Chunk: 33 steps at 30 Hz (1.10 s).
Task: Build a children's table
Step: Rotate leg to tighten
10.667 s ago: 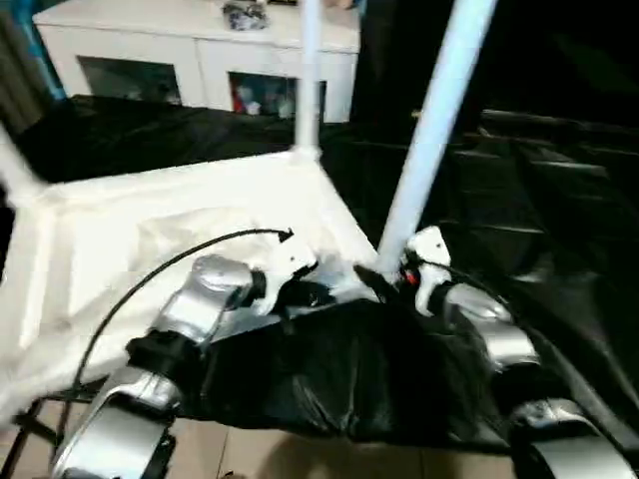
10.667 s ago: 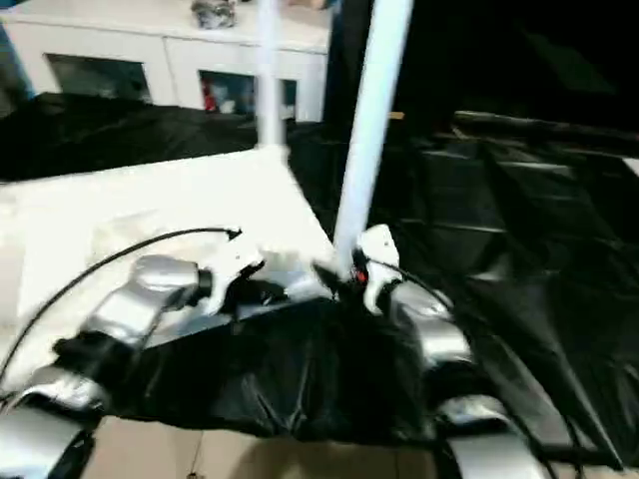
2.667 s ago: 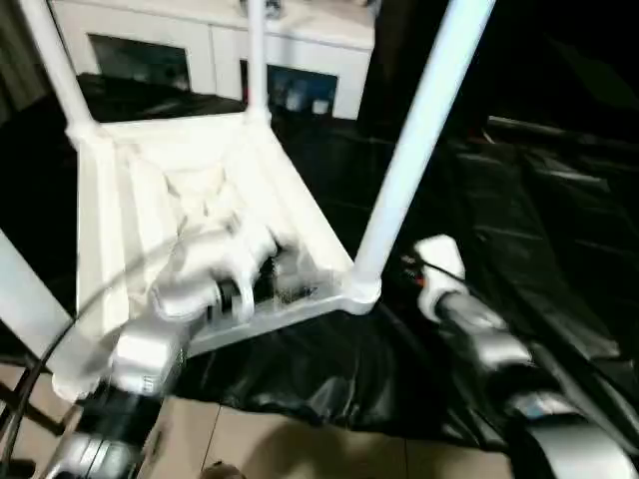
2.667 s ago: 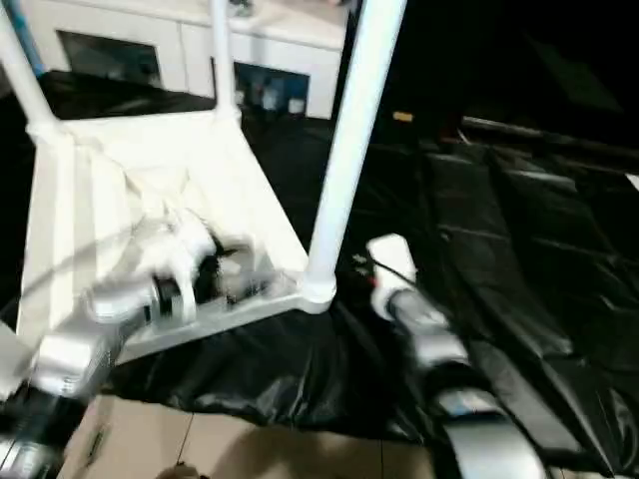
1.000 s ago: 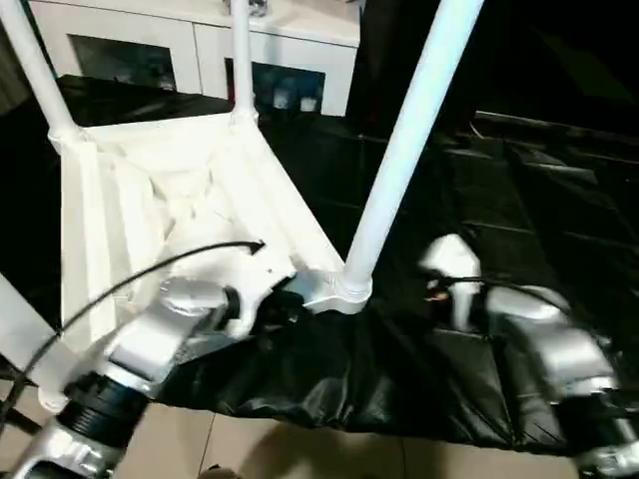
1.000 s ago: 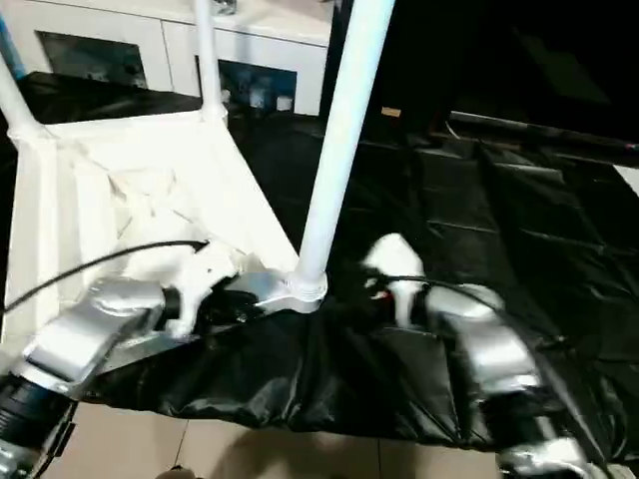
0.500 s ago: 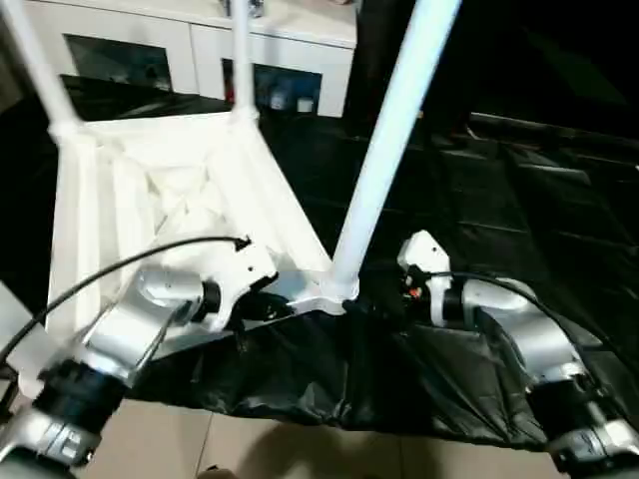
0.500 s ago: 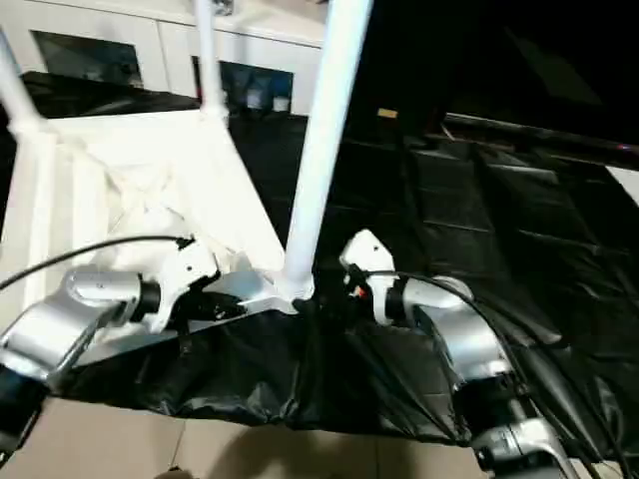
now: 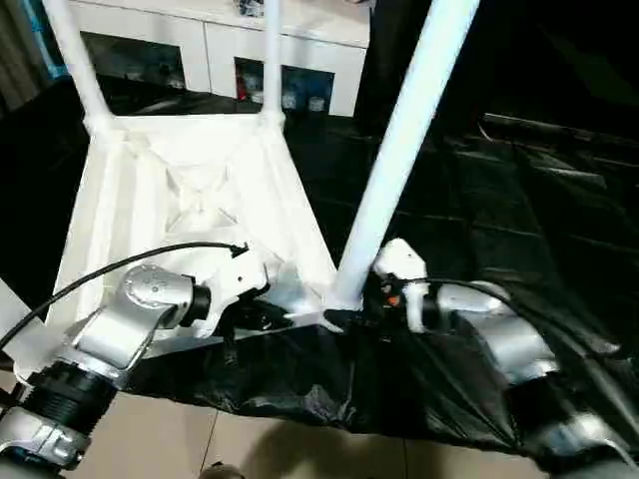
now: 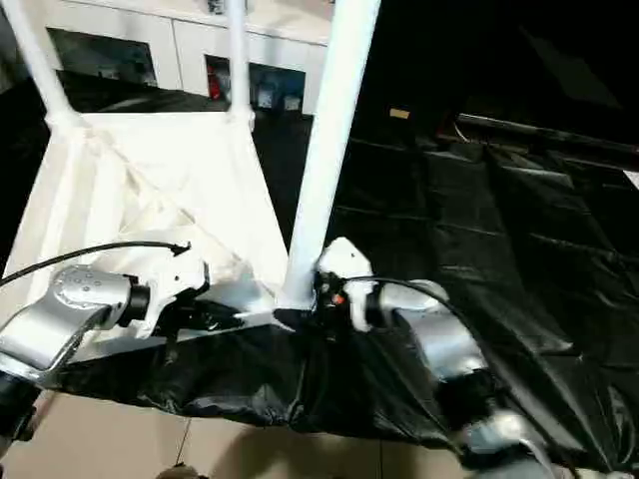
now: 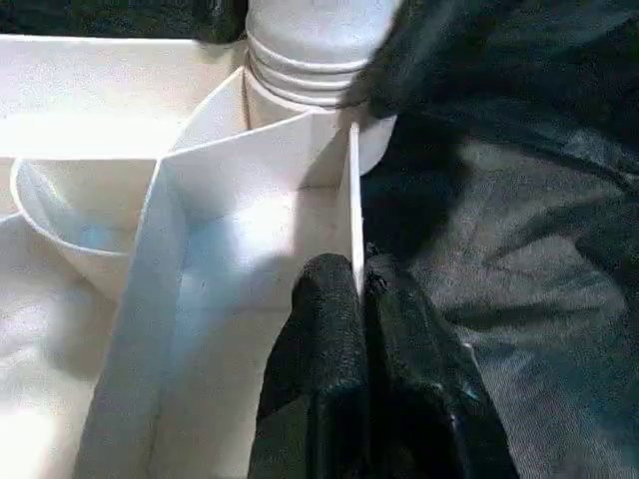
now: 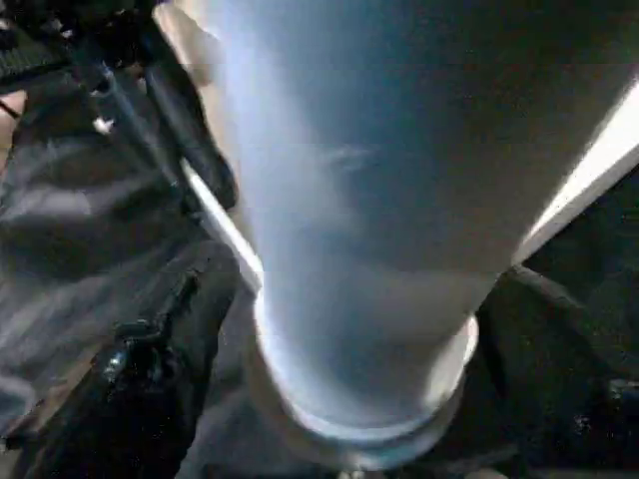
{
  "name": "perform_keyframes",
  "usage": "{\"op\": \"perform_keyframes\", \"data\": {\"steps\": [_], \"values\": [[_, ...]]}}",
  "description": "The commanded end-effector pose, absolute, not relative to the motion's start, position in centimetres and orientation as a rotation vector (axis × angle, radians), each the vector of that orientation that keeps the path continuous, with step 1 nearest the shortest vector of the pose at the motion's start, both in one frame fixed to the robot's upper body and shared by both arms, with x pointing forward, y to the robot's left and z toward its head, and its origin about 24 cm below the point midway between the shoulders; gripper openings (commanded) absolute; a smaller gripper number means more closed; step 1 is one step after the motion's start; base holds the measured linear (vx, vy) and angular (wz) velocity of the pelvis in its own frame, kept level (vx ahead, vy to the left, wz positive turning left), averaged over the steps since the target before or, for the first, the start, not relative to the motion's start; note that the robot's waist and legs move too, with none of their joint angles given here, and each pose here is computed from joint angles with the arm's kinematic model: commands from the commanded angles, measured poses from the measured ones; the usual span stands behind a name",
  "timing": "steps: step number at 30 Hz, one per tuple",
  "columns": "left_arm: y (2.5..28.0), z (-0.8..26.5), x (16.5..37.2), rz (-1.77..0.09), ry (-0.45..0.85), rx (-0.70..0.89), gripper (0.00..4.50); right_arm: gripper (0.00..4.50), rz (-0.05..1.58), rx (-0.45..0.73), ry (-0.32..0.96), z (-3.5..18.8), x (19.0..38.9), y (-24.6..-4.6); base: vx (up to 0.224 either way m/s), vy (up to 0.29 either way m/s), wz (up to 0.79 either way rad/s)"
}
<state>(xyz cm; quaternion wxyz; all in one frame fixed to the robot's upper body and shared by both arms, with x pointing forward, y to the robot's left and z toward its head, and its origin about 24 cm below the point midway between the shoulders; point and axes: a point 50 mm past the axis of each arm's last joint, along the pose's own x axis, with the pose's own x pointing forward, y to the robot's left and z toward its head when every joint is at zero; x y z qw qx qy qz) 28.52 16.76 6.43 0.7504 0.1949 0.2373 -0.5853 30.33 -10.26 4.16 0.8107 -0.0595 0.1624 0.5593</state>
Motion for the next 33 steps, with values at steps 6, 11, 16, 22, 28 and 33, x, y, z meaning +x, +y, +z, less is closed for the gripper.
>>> {"op": "perform_keyframes", "data": {"steps": [6, 11, 16, 22, 28, 33], "values": [[16.2, 6.4, 28.6, -1.336, 0.518, 0.412, 0.00, 3.11, 1.186, -0.138, 0.369, 4.1, 31.1, -10.2, 0.000, 0.000, 0.00], [16.2, 6.3, 28.9, -1.337, 0.528, 0.398, 0.00, 2.80, 1.194, -0.139, 0.384, 3.7, 31.2, -10.1, 0.000, 0.000, 0.00], [15.9, 6.1, 29.4, -1.309, 0.531, 0.375, 0.00, 2.72, 1.146, -0.105, 0.392, 3.2, 31.5, -9.8, 0.000, 0.000, 0.00], [13.8, 4.6, 30.7, -1.130, 0.575, 0.392, 0.00, 2.71, 0.864, -0.022, 0.413, 1.4, 31.9, -8.6, 0.000, 0.000, 0.00], [9.7, 3.2, 31.9, -0.991, 0.568, 0.378, 0.00, 2.71, 0.620, 0.044, 0.437, 0.0, 31.8, -4.9, 0.000, 0.000, 0.00], [9.0, 2.9, 32.0, -0.997, 0.571, 0.412, 0.00, 2.71, 0.668, 0.013, 0.356, 1.0, 31.8, -2.9, 0.000, 0.000, 0.00]]}}
